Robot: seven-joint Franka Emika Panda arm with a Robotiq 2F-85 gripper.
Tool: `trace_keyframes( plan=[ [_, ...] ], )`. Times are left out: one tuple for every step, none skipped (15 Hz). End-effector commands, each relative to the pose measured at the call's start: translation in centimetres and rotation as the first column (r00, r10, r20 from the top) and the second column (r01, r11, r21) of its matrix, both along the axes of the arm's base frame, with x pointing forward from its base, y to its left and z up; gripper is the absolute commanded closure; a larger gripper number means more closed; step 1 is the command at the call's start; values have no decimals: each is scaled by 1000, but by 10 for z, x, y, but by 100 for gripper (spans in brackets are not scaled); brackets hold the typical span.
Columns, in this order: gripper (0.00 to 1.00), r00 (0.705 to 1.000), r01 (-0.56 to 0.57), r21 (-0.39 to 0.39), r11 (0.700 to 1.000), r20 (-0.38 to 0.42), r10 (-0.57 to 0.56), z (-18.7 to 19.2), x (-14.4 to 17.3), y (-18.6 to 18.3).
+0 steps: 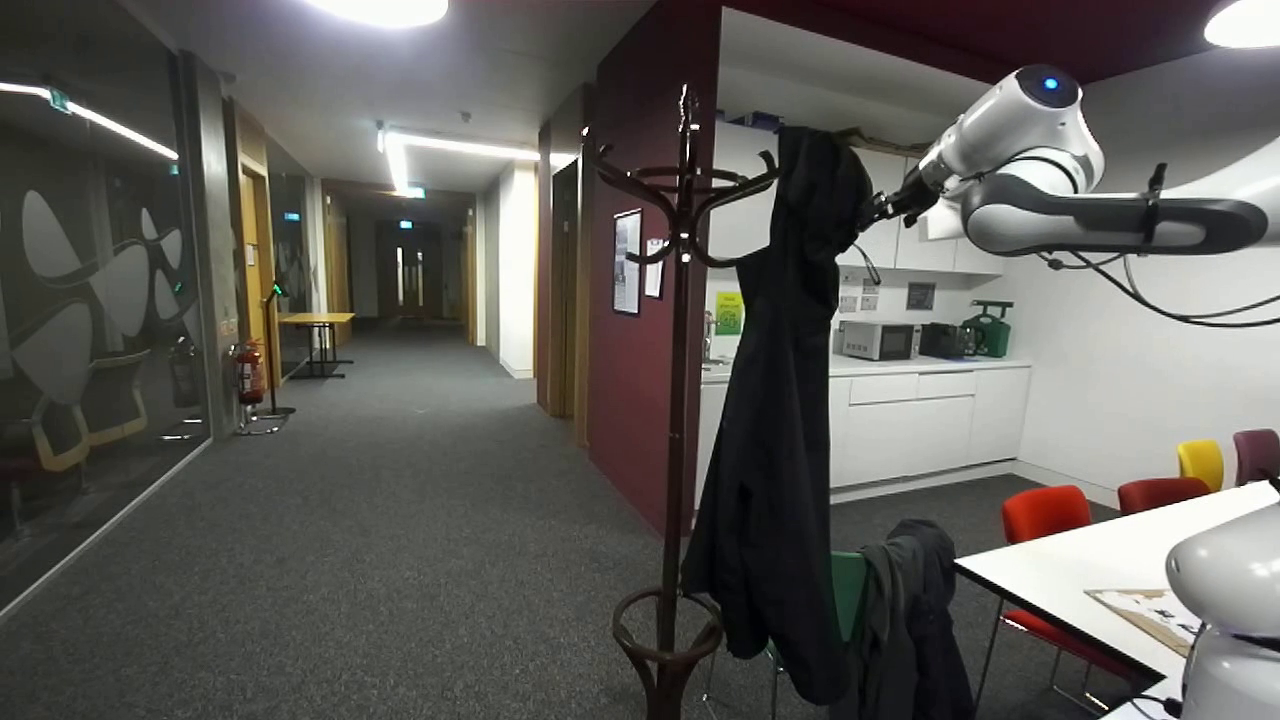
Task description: Hang the black hoodie on the backrest of the green chair.
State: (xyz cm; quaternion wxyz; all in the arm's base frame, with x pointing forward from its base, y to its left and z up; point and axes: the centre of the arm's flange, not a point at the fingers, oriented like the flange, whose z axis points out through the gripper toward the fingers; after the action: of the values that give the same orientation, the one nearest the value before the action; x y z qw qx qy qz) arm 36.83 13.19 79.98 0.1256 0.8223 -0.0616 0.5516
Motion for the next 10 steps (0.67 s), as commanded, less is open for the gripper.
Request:
trace_keyframes(
  plan=[
    [0, 990, -138, 51, 989, 42, 136, 12, 12, -10],
    [0, 984, -172, 63, 983, 56, 168, 16, 14, -12],
    [0, 977, -205, 70, 976, 69, 200, 19, 15, -13],
    [0, 971, -233, 71, 970, 80, 227, 21, 16, -13],
    [0, 964, -258, 61, 964, 87, 253, 24, 17, -12],
    [0, 956, -284, 47, 958, 94, 279, 27, 17, -12],
    [0, 946, -313, 27, 949, 101, 309, 29, 17, -10],
    [0, 934, -342, -7, 940, 111, 341, 33, 17, -6],
    [0, 923, -363, -36, 931, 119, 365, 37, 16, -3],
    [0, 913, -380, -77, 922, 129, 387, 42, 15, 1]
  ],
)
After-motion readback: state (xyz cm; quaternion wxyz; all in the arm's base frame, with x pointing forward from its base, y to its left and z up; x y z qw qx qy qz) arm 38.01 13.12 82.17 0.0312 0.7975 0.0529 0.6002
